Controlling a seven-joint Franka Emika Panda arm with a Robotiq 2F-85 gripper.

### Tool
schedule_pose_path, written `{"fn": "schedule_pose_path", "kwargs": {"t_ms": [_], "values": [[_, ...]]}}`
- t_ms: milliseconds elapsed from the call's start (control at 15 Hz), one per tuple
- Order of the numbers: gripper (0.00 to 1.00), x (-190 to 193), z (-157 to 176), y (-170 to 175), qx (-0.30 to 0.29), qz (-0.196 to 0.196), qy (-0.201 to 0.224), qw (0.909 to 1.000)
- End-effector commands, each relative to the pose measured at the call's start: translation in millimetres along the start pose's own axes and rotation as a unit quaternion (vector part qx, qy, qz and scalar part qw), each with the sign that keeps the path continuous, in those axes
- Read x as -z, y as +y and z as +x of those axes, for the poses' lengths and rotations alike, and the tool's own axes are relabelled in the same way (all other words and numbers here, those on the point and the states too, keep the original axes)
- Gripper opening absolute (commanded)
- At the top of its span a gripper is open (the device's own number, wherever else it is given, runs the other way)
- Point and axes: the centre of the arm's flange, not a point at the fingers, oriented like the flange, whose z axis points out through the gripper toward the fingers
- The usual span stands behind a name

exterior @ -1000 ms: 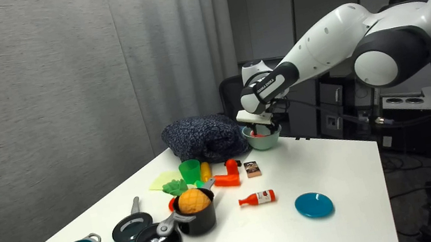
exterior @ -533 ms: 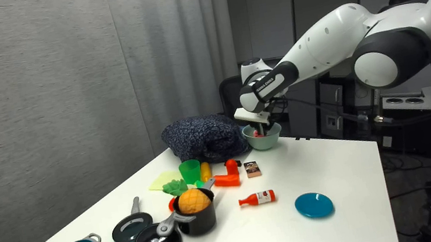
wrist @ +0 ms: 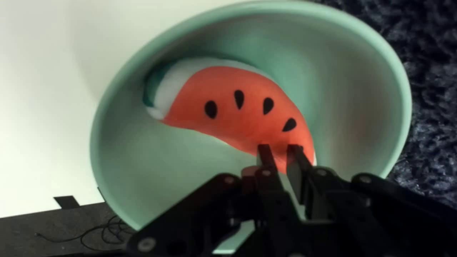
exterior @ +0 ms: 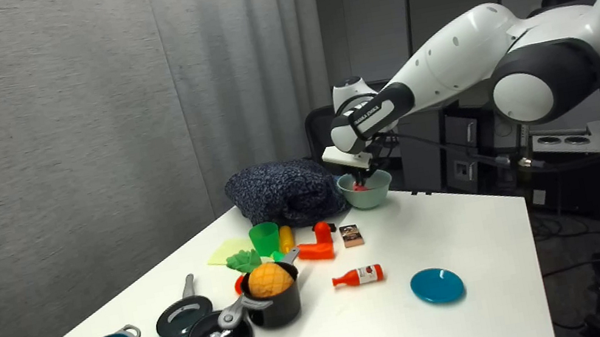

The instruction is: Remove the watermelon toy from the bowl and put it on the counter

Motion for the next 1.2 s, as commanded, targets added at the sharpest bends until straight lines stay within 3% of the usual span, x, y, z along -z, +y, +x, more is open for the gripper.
{"fn": "schedule_pose_path", "kwargs": {"t_ms": [0,400,533,667,800,1133], "values": [[0.50,-0.7,9.7,-12.6,0.025,0.005,-0.021,0.9994],[0.94,-10.9,11.0,-4.6,0.100,-0.038,-0.060,0.9924],[1.00,-13.5,11.9,-2.4,0.104,-0.042,-0.063,0.9917],[0.72,-13.7,12.8,-2.1,0.100,-0.040,-0.061,0.9923],[0.65,-13.1,12.7,-2.6,0.097,-0.036,-0.060,0.9928],[0.26,-6.3,30.4,-1.3,0.092,-0.028,-0.058,0.9937]]}}
